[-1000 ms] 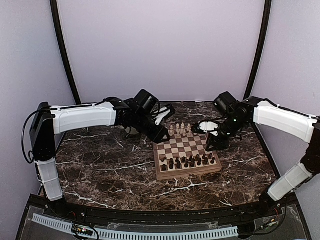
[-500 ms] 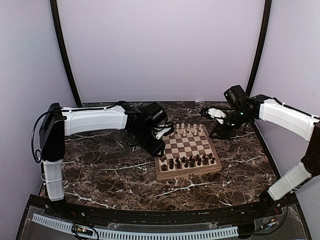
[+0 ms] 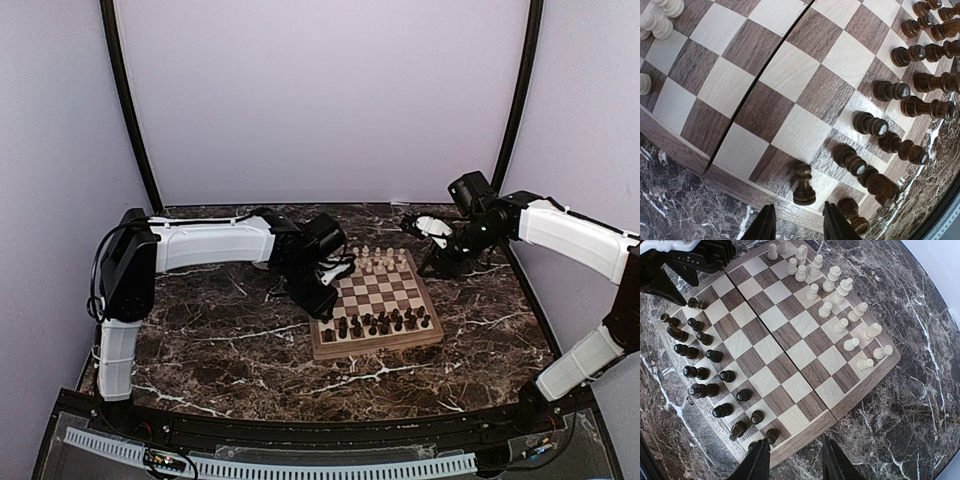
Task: Set up the chess pieces on the board
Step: Pick up the pawn from h7.
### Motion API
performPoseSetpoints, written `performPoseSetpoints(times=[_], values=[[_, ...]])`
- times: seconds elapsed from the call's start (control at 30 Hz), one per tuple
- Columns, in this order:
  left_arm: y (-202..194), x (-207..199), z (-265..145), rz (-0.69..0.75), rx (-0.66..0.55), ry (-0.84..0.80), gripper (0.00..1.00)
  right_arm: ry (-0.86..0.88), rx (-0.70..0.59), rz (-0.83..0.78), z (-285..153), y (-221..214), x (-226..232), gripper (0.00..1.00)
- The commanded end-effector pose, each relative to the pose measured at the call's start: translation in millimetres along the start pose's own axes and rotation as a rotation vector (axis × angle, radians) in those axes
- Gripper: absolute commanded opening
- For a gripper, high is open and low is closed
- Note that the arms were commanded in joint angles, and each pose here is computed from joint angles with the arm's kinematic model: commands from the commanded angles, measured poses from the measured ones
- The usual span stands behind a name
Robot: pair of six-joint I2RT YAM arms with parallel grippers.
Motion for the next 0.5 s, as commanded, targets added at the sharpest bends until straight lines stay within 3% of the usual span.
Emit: performPoseSetpoints(times=[0.0,0.47], values=[[2.4,-4.6,-1.5,0.018,0.007,0.005,0.34,-0.037,-0.033,0.001,-6.7,3.0,-3.2,0.38],[-1.4,-0.2,17.0,0.054,0.051,0.064,0.28,-0.043,-0.031,0.003,-6.4,2.1,-4.6,0.37]])
Point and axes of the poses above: each gripper's point midway between its finger pads, its own z axis out along the fingers, its own x axis along the line the jaws close on, y = z × x, the point moved 5 cm from there along -z, back along the fingers, and after that the axes turned 15 degrees about -z, right-handed, at the moved point
